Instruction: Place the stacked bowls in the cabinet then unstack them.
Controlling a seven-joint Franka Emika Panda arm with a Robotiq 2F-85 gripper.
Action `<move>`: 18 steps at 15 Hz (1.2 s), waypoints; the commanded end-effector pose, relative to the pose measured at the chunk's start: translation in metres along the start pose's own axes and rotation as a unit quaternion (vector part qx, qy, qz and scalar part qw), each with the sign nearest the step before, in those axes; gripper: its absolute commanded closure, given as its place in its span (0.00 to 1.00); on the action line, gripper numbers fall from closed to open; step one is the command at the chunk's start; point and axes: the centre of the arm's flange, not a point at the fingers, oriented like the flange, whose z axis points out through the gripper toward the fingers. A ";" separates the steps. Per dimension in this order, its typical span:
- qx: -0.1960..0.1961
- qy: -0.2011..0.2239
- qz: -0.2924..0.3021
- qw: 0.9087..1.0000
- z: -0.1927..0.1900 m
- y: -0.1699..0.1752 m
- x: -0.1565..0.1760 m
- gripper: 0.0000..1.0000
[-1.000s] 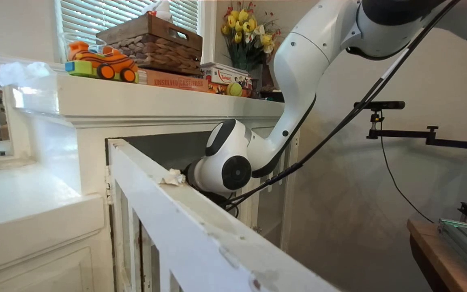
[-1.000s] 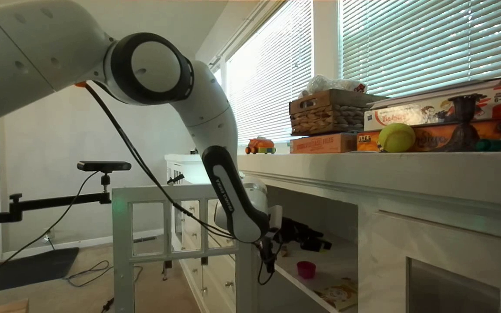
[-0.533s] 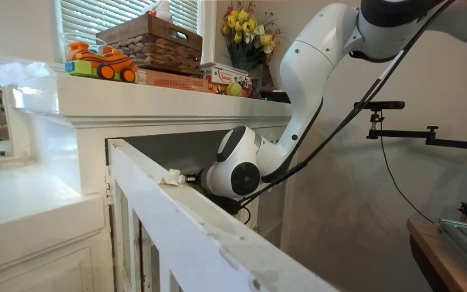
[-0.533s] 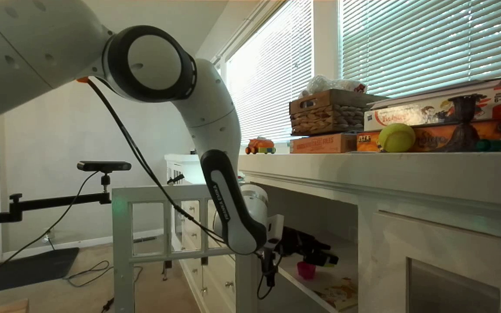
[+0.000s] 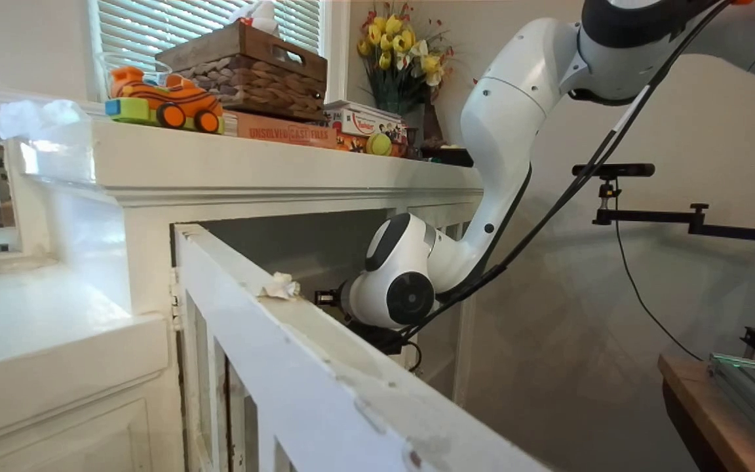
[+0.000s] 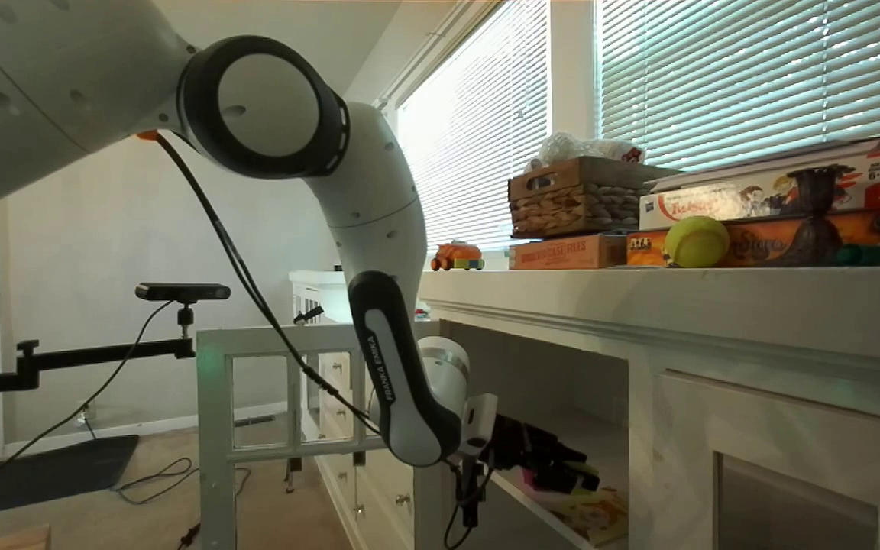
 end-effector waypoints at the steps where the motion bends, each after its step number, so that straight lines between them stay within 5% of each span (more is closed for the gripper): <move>1: 0.000 0.010 0.021 1.000 -0.001 0.002 -0.004 0.63; 18: -0.015 0.000 0.014 1.000 0.028 -0.002 -0.028 0.63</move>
